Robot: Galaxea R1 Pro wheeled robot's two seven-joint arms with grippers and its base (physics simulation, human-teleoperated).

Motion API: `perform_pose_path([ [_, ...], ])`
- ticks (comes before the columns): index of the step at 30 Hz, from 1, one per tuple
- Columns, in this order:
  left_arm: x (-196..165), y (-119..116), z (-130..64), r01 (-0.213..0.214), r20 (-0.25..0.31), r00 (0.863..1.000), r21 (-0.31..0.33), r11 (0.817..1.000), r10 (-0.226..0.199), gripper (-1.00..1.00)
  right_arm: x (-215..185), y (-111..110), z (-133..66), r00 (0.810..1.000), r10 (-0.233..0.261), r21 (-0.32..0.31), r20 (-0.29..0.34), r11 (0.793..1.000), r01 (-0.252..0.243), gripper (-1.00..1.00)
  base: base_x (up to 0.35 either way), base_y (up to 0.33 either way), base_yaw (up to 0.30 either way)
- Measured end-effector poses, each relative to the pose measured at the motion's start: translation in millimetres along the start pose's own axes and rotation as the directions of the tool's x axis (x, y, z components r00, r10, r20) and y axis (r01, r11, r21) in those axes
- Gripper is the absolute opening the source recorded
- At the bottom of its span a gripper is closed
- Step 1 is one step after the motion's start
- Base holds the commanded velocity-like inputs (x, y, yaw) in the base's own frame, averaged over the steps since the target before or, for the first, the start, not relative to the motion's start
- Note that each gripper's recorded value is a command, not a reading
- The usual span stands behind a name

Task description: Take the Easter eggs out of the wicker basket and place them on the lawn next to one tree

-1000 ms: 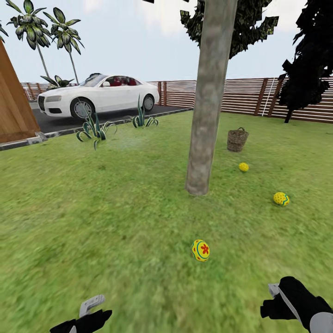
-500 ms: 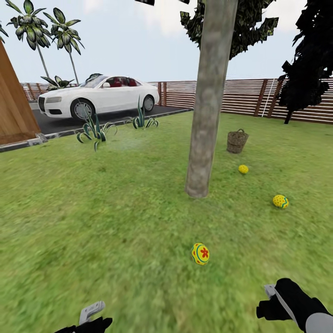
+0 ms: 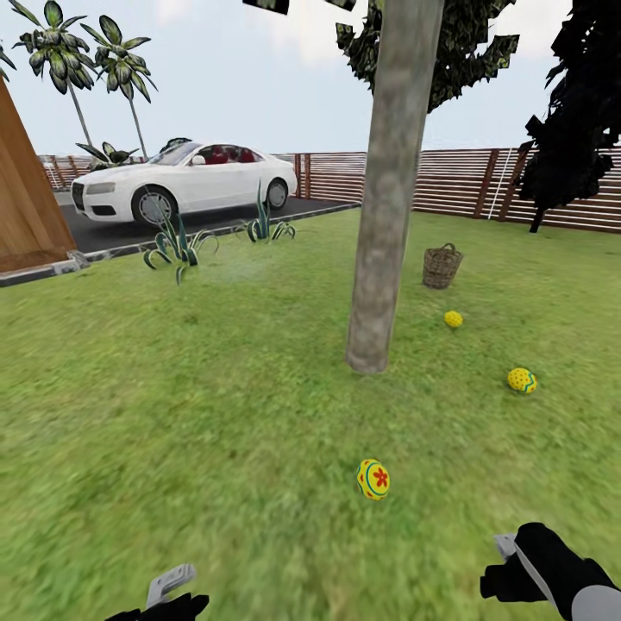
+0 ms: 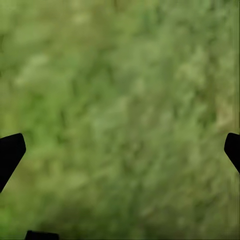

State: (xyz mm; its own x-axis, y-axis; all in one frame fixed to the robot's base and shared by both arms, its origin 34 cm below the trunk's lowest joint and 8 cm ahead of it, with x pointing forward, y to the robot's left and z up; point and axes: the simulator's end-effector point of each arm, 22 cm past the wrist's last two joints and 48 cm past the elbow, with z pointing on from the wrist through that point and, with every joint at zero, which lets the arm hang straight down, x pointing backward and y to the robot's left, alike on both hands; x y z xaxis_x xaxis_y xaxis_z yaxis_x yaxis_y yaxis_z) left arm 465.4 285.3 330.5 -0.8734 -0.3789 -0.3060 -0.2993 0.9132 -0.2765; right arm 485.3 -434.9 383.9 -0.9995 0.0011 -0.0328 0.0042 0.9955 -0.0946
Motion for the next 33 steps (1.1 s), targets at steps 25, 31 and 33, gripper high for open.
perform_pose_path([
  [25,-25.0,-11.8,-44.5,0.001,0.001,1.000,-0.008,1.000,-0.001,1.00,-9.8,-7.0,-51.0,1.000,0.000,0.003,-0.003,1.000,0.000,1.00,0.000,0.000,0.000],
  [31,-30.3,-15.6,-54.8,0.001,0.001,1.000,-0.008,1.000,-0.001,1.00,-12.0,-7.2,-62.8,1.000,-0.002,0.003,-0.003,1.000,0.002,1.00,0.000,0.000,0.000],
  [33,-31.9,-17.0,-58.2,0.000,0.000,1.000,-0.008,1.000,0.000,1.00,-12.7,-7.5,-66.7,1.000,-0.002,0.003,-0.003,1.000,0.002,1.00,0.000,0.000,0.000],
])
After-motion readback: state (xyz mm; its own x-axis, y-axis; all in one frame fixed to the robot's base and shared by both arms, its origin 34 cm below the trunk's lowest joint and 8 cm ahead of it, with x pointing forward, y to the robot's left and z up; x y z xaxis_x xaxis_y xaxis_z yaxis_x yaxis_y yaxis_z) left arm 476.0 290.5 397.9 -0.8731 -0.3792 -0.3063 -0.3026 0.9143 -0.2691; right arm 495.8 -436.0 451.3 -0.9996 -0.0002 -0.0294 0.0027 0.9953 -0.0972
